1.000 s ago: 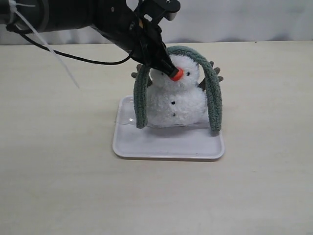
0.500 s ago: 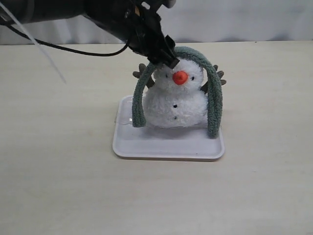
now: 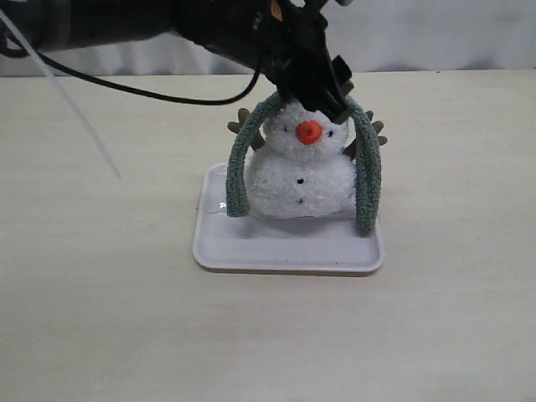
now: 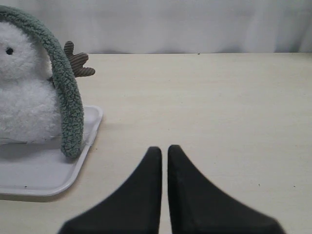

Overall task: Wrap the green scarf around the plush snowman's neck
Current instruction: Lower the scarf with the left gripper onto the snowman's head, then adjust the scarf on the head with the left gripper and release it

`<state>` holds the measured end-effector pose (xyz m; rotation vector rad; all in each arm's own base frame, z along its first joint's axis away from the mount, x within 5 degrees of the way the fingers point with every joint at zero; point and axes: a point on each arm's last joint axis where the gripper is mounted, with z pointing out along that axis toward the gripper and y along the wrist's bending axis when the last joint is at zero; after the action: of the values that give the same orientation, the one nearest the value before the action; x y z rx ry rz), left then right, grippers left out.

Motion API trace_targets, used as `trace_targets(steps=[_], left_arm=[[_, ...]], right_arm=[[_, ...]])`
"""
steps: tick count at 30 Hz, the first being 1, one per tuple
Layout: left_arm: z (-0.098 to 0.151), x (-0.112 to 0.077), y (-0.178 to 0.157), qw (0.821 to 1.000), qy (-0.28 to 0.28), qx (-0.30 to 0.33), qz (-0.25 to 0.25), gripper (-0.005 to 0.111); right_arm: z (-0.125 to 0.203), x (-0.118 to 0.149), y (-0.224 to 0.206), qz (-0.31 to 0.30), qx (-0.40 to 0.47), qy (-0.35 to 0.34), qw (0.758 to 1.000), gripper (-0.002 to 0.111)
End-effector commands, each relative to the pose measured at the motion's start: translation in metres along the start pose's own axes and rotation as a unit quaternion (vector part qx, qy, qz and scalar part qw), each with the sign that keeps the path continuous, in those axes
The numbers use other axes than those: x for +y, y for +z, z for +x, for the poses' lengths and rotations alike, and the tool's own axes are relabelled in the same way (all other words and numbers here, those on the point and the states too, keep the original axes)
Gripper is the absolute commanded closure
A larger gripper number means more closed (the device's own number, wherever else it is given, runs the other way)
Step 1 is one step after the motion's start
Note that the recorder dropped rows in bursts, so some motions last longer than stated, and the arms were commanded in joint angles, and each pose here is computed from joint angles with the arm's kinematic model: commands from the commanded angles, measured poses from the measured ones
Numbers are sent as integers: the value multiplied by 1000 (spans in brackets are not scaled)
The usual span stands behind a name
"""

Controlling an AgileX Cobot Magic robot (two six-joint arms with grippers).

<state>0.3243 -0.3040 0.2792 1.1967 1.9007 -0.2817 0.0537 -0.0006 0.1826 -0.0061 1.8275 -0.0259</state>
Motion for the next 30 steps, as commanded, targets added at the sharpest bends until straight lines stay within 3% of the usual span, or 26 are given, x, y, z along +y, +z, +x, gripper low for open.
trace_targets(steps=[1, 6, 13, 18, 23, 26, 30], left_arm=[[12, -2, 22, 999, 30, 16, -2, 58], [19, -1, 33, 997, 67, 25, -17, 78], [11, 3, 34, 995, 85, -22, -44, 79], [23, 7, 44, 990, 131, 11, -48, 79], [36, 26, 51, 995, 70, 12, -65, 79], [40, 41, 49, 996, 40, 4, -82, 92], [38, 44, 48, 995, 42, -3, -87, 107]], right_arm=[[0, 0, 0, 0, 0, 0, 1000, 104], [0, 0, 0, 0, 0, 0, 1000, 104], [0, 0, 0, 0, 0, 0, 1000, 104], [0, 0, 0, 0, 0, 0, 1000, 104], [0, 0, 0, 0, 0, 0, 1000, 104], [0, 0, 0, 0, 0, 0, 1000, 104], [0, 0, 0, 0, 0, 0, 1000, 104]])
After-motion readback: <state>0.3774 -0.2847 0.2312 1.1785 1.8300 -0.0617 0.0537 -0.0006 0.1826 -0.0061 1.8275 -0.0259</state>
